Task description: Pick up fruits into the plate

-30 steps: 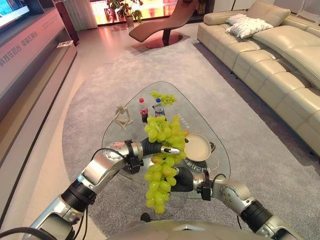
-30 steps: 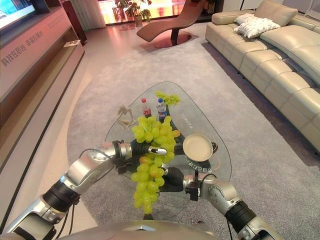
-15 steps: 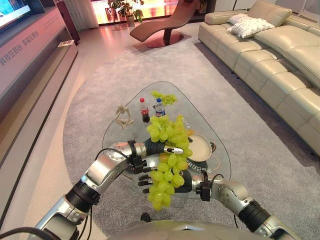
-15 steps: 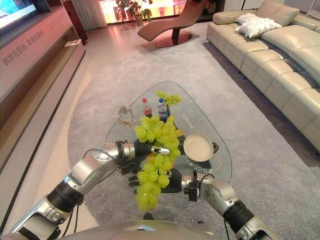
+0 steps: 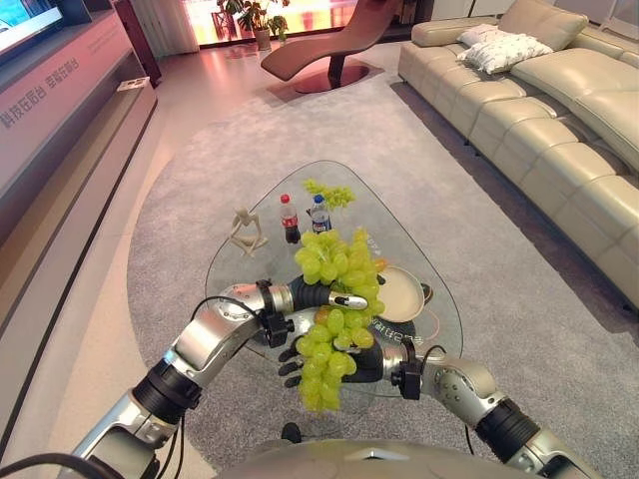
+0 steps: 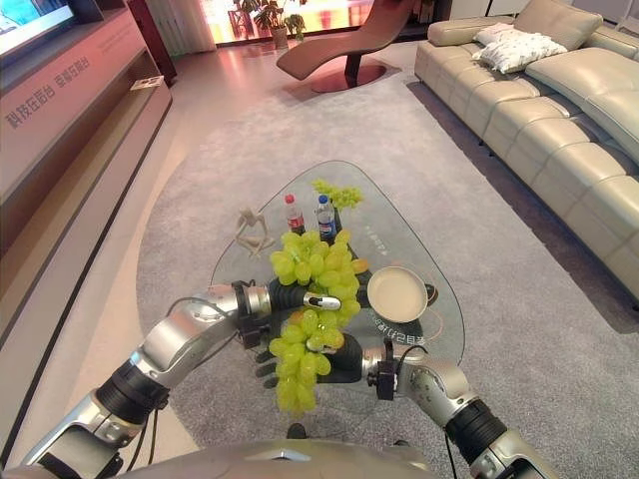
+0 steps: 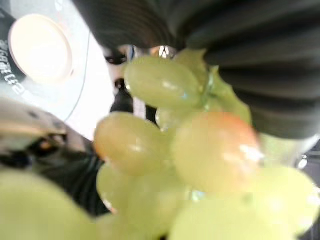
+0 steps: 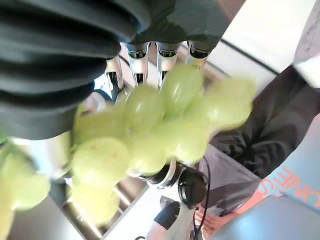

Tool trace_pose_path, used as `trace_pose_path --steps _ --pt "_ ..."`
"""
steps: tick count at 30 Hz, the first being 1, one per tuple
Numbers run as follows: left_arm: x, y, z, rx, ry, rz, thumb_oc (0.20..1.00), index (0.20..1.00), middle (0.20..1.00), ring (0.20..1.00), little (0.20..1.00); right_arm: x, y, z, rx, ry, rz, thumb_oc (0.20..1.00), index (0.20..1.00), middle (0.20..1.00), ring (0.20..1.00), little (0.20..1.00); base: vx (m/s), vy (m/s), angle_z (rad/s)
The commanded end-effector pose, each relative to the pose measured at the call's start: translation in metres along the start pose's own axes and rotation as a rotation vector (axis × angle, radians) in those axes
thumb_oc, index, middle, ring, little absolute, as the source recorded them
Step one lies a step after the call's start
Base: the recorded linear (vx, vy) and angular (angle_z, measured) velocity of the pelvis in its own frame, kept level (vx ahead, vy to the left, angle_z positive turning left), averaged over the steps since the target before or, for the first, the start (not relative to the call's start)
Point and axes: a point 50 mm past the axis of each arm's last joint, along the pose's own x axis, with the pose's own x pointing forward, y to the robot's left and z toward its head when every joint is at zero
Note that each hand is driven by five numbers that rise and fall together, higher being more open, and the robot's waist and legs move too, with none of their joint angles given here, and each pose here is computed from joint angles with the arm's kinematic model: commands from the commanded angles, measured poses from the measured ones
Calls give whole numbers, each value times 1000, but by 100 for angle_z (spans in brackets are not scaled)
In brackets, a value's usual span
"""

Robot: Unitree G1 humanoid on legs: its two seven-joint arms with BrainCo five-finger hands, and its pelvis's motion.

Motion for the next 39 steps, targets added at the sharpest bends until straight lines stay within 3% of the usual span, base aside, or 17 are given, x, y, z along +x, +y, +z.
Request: trace_pose_path --steps 1,19,20,21,22,30,39 --pt "4 15 37 134 -116 10 200 200 200 200 200 37 33 35 -116 -107 252 200 200 200 200 200 0 0 0" --pt "3 19 35 94 -127 49 200 200 200 200 200 31 23 32 -114 -108 176 200 200 200 200 200 2 1 0" --pt "2 19 34 83 -128 58 426 426 426 426 426 29 21 32 -119 -107 156 200 200 200 200 200 0 0 0" --pt "1 20 33 75 -128 71 906 906 906 906 906 27 19 31 -125 -106 137 200 200 200 200 200 0 0 0" --pt "0 22 31 69 -127 94 1000 1000 1000 1000 1000 25 16 31 -136 -104 107 200 200 200 200 200 0 0 0" --pt "-42 48 2 8 -64 363 1000 1000 1000 1000 1000 -47 -20 30 -272 -10 -291 200 200 200 200 200 16 2 0" --pt "-90 65 -56 -160 163 586 1000 1000 1000 1000 1000 -130 -40 47 -419 129 -720 200 200 200 200 200 10 -20 5"
